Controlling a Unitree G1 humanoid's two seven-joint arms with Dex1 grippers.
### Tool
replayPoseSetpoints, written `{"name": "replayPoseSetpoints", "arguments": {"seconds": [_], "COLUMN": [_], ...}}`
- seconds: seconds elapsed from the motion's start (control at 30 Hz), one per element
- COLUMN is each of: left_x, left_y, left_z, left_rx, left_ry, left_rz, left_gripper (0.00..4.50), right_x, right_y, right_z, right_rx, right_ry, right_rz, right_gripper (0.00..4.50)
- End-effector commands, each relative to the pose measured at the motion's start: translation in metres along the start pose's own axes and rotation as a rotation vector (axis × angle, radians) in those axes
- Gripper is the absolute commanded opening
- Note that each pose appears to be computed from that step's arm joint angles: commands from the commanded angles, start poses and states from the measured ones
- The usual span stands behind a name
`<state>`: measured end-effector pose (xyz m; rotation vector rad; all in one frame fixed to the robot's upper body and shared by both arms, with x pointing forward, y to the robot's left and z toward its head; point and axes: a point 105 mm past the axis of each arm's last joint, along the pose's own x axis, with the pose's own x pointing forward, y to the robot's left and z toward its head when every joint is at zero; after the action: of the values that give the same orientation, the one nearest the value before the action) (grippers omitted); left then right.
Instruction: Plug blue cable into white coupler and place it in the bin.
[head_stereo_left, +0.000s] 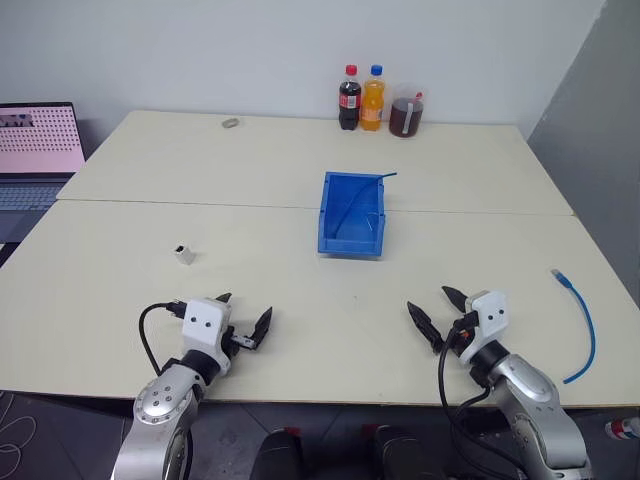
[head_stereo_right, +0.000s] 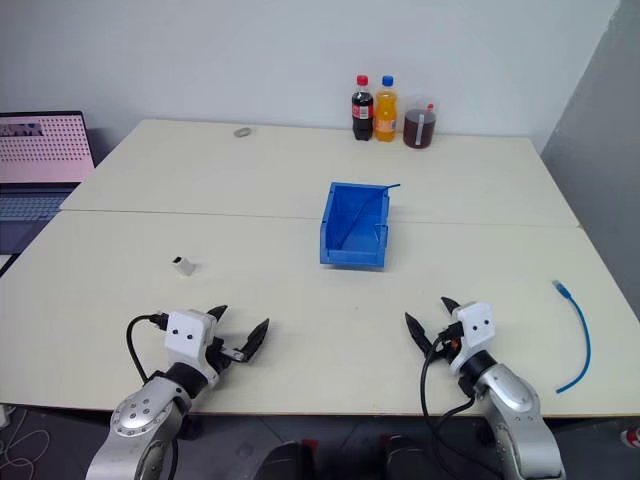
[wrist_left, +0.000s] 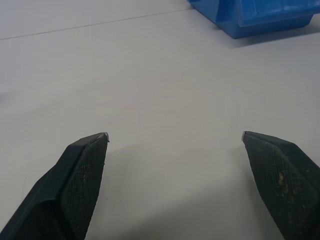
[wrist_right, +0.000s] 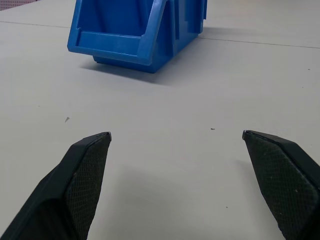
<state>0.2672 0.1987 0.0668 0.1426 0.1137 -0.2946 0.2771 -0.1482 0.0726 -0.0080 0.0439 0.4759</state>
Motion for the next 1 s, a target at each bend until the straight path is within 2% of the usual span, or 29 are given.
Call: {"name": "replayPoseSetpoints", "arguments": {"seconds": [0.03, 0.27, 0.63, 0.8, 0.87, 1.0], "left_x": [-0.002, 0.0, 0.001, 0.007, 0.012, 0.024], "left_y": [-0.001, 0.003, -0.012, -0.029, -0.049, -0.079], "left_z": [0.016, 0.005, 0.016, 0.029, 0.043, 0.063], "left_rx": [0.013, 0.011, -0.016, -0.048, -0.085, -0.038], "left_ry": [-0.071, 0.019, -0.036, -0.09, -0.13, -0.154], "left_rz": [-0.003, 0.011, -0.059, -0.189, -0.325, -0.537], "left_gripper": [4.5, 4.5, 4.5, 4.5, 4.5, 4.5], "right_x": [0.0, -0.001, 0.0, 0.001, -0.002, -0.016], "right_y": [-0.003, -0.004, -0.003, -0.005, -0.012, -0.031], "right_z": [0.012, 0.011, 0.012, 0.015, 0.02, 0.033], "right_rx": [-0.036, -0.041, -0.045, -0.062, -0.078, -0.102], "right_ry": [-0.045, -0.043, -0.049, -0.06, -0.075, -0.119], "right_rz": [-0.002, -0.006, -0.006, -0.025, -0.061, -0.181], "right_gripper": [4.48, 4.48, 4.48, 4.48, 4.48, 4.48]}}
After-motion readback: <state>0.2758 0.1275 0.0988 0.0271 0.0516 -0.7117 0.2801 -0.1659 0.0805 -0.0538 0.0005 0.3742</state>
